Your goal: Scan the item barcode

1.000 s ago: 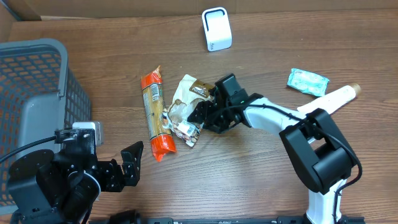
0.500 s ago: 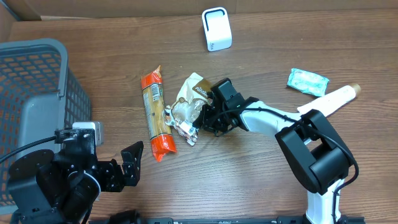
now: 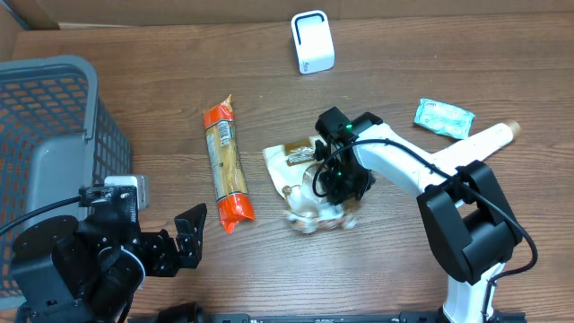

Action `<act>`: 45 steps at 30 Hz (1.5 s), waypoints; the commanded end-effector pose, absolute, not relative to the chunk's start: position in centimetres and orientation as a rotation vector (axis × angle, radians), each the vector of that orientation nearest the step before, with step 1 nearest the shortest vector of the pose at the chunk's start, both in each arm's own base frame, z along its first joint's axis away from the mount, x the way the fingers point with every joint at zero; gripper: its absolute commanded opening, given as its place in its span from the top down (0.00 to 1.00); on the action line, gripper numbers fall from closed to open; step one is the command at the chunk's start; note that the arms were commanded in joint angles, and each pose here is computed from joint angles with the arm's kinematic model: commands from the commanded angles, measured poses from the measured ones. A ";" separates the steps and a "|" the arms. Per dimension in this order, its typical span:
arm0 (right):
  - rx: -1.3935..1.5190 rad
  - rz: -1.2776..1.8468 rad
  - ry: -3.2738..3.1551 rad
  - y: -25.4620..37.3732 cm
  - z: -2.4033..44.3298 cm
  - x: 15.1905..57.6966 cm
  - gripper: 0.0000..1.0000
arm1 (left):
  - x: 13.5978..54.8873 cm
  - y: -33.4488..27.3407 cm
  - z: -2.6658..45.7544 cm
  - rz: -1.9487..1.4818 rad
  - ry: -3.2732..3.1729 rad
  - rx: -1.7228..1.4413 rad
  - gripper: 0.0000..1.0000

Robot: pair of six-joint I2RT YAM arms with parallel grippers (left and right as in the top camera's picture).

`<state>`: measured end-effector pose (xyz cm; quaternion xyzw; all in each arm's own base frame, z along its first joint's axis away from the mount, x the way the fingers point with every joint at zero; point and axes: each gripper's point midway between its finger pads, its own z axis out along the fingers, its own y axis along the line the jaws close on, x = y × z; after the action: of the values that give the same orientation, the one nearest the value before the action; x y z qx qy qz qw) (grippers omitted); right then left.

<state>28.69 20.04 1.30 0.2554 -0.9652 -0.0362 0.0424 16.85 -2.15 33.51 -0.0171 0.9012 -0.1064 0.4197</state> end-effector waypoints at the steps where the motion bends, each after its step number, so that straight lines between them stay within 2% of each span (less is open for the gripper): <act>1: 0.872 0.290 -3.103 16.8 3.6 33.7 0.47 | 16.9 -2.0 33.9 -0.249 2.245 -0.028 0.01; 4: 0.801 0.172 -3.168 18.3 5.7 34.9 0.43 | 16.9 -2.0 33.9 -0.249 2.245 -0.028 0.01; 9: 0.824 -0.222 -3.184 23.0 10.9 35.3 0.30 | 16.9 -2.0 33.9 -0.249 2.245 -0.028 0.00; 15: 0.735 -0.880 -2.952 29.9 15.1 31.4 0.26 | 16.9 -2.0 33.9 -0.249 2.245 -0.028 0.01; 17: 0.760 -0.961 -2.876 31.4 15.1 29.8 0.27 | 16.9 -2.0 33.9 -0.249 2.245 -0.028 0.00; 24: 0.758 -0.803 -2.819 33.8 9.8 25.4 0.26 | 16.9 -2.0 33.9 -0.249 2.245 -0.028 0.01; 32: 0.740 -0.508 -2.796 30.1 4.3 22.1 0.26 | 16.9 -2.0 33.9 -0.249 2.245 -0.028 0.00; 37: 0.651 -0.313 -2.810 26.1 3.2 22.6 0.30 | 16.9 -2.0 33.9 -0.249 2.245 -0.028 0.01; 45: 0.483 0.043 -2.869 18.1 2.9 25.8 0.31 | 16.9 -2.0 33.9 -0.249 2.245 -0.028 0.00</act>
<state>24.04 21.29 3.28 0.1809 -0.9730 -0.0472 0.1350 16.85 -2.15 33.51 -0.0171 0.9012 -0.1064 0.4197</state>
